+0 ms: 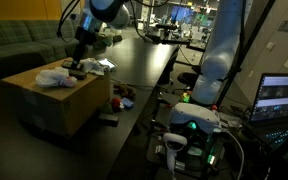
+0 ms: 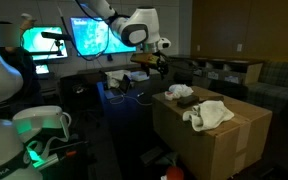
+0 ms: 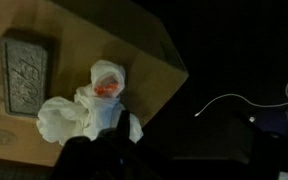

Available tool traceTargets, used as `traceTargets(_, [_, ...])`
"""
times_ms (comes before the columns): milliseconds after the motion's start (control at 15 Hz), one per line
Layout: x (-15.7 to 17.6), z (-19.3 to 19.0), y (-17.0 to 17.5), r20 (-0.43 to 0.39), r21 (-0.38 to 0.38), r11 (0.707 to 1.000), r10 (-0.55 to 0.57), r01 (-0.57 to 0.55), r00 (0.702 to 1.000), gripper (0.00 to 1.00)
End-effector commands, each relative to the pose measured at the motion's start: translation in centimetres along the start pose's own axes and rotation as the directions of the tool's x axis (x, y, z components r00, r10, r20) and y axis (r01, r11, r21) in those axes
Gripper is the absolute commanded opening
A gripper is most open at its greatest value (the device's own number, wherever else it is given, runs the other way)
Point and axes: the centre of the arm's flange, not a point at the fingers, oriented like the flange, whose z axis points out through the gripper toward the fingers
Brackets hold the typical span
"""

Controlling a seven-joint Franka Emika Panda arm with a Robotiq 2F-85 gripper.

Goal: Remove the brown toy from the box and replace it with the towel, remove the blue object from the box and replace it with the gray duster and remove the orange plush toy from the box and replace it with the duster, remove the duster and replace it with the plastic bag

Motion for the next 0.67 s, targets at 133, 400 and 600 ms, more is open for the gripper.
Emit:
traceTargets(133, [-7.7, -11.3, 3.8, 0.111, 0.009, 0.998, 0.061, -0.062, 0.992, 1.0])
traceTargets(400, [-14.0, -17.3, 6.9, 0.115, -0.042, 0.99, 0.138, -0.134, 0.984, 1.0])
traceTargets(600, [-12.3, -15.6, 7.9, 0.109, -0.016, 0.988, 0.153, -0.153, 0.982, 1.0])
